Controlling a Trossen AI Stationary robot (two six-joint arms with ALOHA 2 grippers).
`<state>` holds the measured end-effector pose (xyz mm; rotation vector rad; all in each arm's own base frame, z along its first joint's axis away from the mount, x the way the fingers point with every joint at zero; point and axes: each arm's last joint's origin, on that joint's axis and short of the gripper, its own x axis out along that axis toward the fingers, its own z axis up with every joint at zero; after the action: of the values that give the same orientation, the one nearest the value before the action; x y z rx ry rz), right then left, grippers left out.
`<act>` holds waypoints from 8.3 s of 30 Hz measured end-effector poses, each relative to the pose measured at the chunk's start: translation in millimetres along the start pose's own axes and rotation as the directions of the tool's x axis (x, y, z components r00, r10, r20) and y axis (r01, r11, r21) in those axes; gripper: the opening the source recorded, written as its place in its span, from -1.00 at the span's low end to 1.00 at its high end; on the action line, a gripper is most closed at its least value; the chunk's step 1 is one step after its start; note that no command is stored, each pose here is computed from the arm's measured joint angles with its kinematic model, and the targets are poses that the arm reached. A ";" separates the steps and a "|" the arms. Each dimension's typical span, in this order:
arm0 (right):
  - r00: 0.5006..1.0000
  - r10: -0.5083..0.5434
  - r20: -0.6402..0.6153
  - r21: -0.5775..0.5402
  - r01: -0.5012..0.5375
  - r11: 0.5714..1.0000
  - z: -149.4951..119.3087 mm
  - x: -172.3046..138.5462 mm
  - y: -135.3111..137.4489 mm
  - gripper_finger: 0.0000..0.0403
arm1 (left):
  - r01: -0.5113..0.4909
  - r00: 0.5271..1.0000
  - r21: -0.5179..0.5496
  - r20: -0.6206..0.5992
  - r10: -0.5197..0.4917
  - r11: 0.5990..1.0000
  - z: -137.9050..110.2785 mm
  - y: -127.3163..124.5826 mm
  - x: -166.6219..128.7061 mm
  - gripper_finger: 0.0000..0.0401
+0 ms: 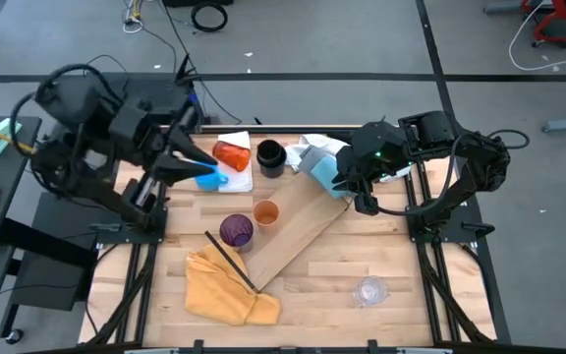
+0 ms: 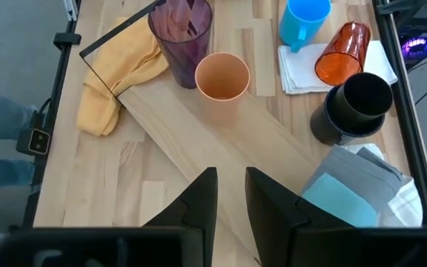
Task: Stack small to large cups/mugs on shelf
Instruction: Put the blue mug on the shelf
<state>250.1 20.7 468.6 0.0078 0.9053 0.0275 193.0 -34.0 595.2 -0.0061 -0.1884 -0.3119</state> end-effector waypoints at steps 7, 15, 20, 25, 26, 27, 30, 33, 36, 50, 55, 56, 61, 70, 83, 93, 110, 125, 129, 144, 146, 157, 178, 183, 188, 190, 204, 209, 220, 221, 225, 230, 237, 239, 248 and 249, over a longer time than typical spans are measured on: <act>1.000 0.000 0.001 -0.011 0.000 1.000 0.1 -0.1 -0.1 -0.61 | -0.285 0.917 0.041 -0.281 0.285 0.958 -17.5 -4.8 -34.1 -0.70; 1.000 0.000 0.004 -0.009 0.000 1.000 0.4 -0.1 -0.1 -0.61 | -0.604 0.682 0.079 -0.463 0.566 0.793 -31.8 -0.9 -76.8 -0.72; 1.000 0.000 0.008 -0.009 0.000 1.000 0.8 0.0 -0.1 -0.61 | -0.669 0.645 0.032 -0.470 0.602 0.742 -42.4 -2.8 -91.9 -0.70; 1.000 0.000 0.013 -0.003 0.000 1.000 1.3 0.0 0.0 -0.61 | -0.619 0.746 -0.069 -0.364 0.558 0.783 -64.0 -10.8 -102.0 -0.71; 1.000 0.000 0.013 -0.002 0.000 1.000 1.2 0.0 0.0 -0.61 | -0.609 0.764 -0.092 -0.333 0.552 0.788 -69.9 -11.9 -105.6 -0.72; 1.000 0.000 0.013 -0.002 0.000 1.000 1.3 0.0 0.0 -0.61 | -0.602 0.778 -0.115 -0.303 0.550 0.790 -76.7 -12.7 -108.7 -0.73; 1.000 0.000 0.013 -0.001 0.000 1.000 1.3 -0.1 0.0 -0.61 | -0.588 0.805 -0.175 -0.221 0.551 0.789 -100.5 -13.6 -117.2 -0.75; 1.000 0.001 0.019 -0.001 -0.001 1.000 1.8 0.0 0.0 -0.61 | -0.591 0.805 -0.200 -0.207 0.556 0.782 -133.1 -14.2 -119.6 -0.74; 0.999 0.002 0.042 -0.001 -0.002 1.000 4.0 -0.1 0.1 -0.61 | -0.619 0.784 -0.228 -0.236 0.574 0.752 -170.5 -14.4 -114.2 -0.72; 0.998 0.003 0.064 0.006 -0.003 1.000 7.8 2.5 0.3 -0.61 | -0.723 0.690 -0.234 -0.275 0.669 0.650 -221.5 -3.1 -101.5 -0.74; 0.999 0.002 0.053 -0.009 -0.002 1.000 9.9 8.1 0.7 -0.61 | -0.767 0.639 -0.213 -0.343 0.688 0.605 -229.4 3.5 -106.0 -0.71; 0.999 0.002 0.050 -0.010 -0.002 1.000 10.7 10.1 0.8 -0.61 | -0.773 0.630 -0.208 -0.361 0.688 0.599 -231.3 4.8 -106.9 -0.70; 0.999 0.002 0.043 -0.017 -0.001 1.000 11.5 12.9 0.9 -0.61 | -0.800 0.588 -0.185 -0.429 0.685 0.571 -238.1 10.7 -112.0 -0.70; 0.999 -0.015 0.053 -0.018 0.016 1.000 12.9 13.7 0.5 -0.61 | -0.901 0.415 -0.111 -0.498 0.762 0.419 -252.2 35.3 -110.7 -0.74; 0.998 -0.023 0.057 0.026 0.022 0.999 13.2 13.7 0.3 -0.61 | -0.884 0.451 -0.206 -0.609 0.653 0.419 -282.4 87.4 -80.8 -0.61; 0.999 -0.014 0.044 0.042 0.012 0.999 11.8 16.2 4.4 -0.61 | -0.864 0.492 -0.220 -0.564 0.664 0.454 -274.6 93.1 -84.2 -0.61; 1.000 0.017 -0.011 0.033 -0.017 0.999 5.1 59.2 13.7 -0.61 | -0.890 0.440 -0.187 -0.595 0.672 0.416 -277.2 98.4 -92.0 -0.61; 0.983 0.025 0.183 0.046 -0.034 0.998 27.6 77.6 -11.4 -0.61 | -0.913 0.394 -0.167 -0.599 0.697 0.373 -276.9 106.5 -100.3 -0.56; 0.983 0.044 0.180 0.036 -0.052 0.998 31.2 87.6 -19.1 -0.61 | -0.912 0.391 -0.149 -0.604 0.695 0.383 -277.4 106.4 -100.7 -0.58; 0.972 0.100 0.214 0.018 -0.107 0.994 45.3 123.6 -42.1 -0.61 | -0.953 0.279 -0.108 -0.678 0.680 0.283 -297.4 132.2 -105.3 -0.55; 0.970 0.105 0.219 0.020 -0.112 0.994 45.8 123.2 -42.4 -0.61 | -0.946 0.297 -0.124 -0.694 0.656 0.298 -306.1 139.8 -99.4 -0.55; 0.969 0.107 0.221 0.045 -0.119 0.992 46.1 121.9 -42.5 -0.61 | -0.930 0.317 -0.150 -0.789 0.526 0.335 -340.8 166.4 -75.7 -0.54; 0.969 0.121 0.215 0.061 -0.137 0.989 45.5 121.5 -41.2 -0.61 | -0.870 0.078 0.122 -0.922 0.378 0.478 -330.1 188.3 -55.0 -0.03; 0.969 0.121 0.215 0.061 -0.137 0.989 45.5 121.5 -41.2 -0.61 | -0.879 0.067 0.119 -0.928 0.366 0.462 -333.6 188.0 -53.9 0.08; 0.969 0.121 0.215 0.061 -0.137 0.989 45.5 121.3 -41.3 -0.61 | -0.873 0.075 0.116 -0.928 0.365 0.474 -334.1 184.5 -49.9 0.08; 0.969 0.121 0.215 0.061 -0.137 0.989 45.5 121.3 -41.3 -0.61 | -0.876 0.066 0.122 -0.929 0.365 0.468 -336.4 184.4 -48.4 0.04; 0.967 0.134 0.215 0.068 -0.152 0.986 45.4 121.3 -40.9 -0.61 | -0.877 -0.152 0.311 -0.904 0.401 0.368 -367.1 193.5 -47.2 -0.07; 0.967 0.135 0.215 0.068 -0.152 0.986 45.5 121.3 -40.9 -0.61 | -0.871 -0.177 0.343 -0.887 0.427 0.352 -366.9 194.6 -47.7 -0.07; 0.967 0.134 0.215 0.066 -0.152 0.986 45.5 121.3 -41.0 -0.61 | -0.871 -0.144 0.326 -0.885 0.443 0.368 -367.3 191.0 -40.1 -0.07; 0.967 0.134 0.215 0.065 -0.152 0.986 45.5 121.3 -41.0 -0.61 | -0.871 -0.140 0.322 -0.887 0.441 0.371 -367.5 190.5 -39.6 -0.06; 0.967 0.134 0.215 0.066 -0.152 0.986 45.5 121.3 -41.0 -0.61 | -0.869 -0.134 0.316 -0.891 0.433 0.380 -367.8 189.0 -38.4 -0.07; 0.967 0.134 0.215 0.066 -0.152 0.986 45.5 121.3 -41.0 -0.61 | -0.869 -0.132 0.314 -0.892 0.433 0.381 -367.8 189.0 -38.3 -0.07; 0.967 0.134 0.215 0.066 -0.152 0.986 45.5 121.3 -41.0 -0.61 | -0.871 -0.130 0.313 -0.891 0.434 0.380 -367.7 189.3 -38.3 -0.07; 0.967 0.134 0.215 0.066 -0.152 0.986 45.4 121.3 -41.0 -0.61 | -0.871 -0.128 0.312 -0.891 0.436 0.380 -367.7 189.5 -38.0 -0.07; 0.967 0.134 0.215 0.066 -0.152 0.986 45.4 121.3 -41.0 -0.61 | -0.871 -0.126 0.311 -0.890 0.439 0.381 -367.6 189.8 -37.8 -0.06; 0.967 0.134 0.215 0.066 -0.152 0.986 45.4 121.3 -41.0 -0.61 | -0.871 -0.126 0.311 -0.890 0.438 0.381 -367.6 189.7 -37.9 -0.06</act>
<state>361.5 -16.8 400.5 0.1500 0.6924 0.1223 283.0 145.3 231.4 -0.3554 1.1060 0.8576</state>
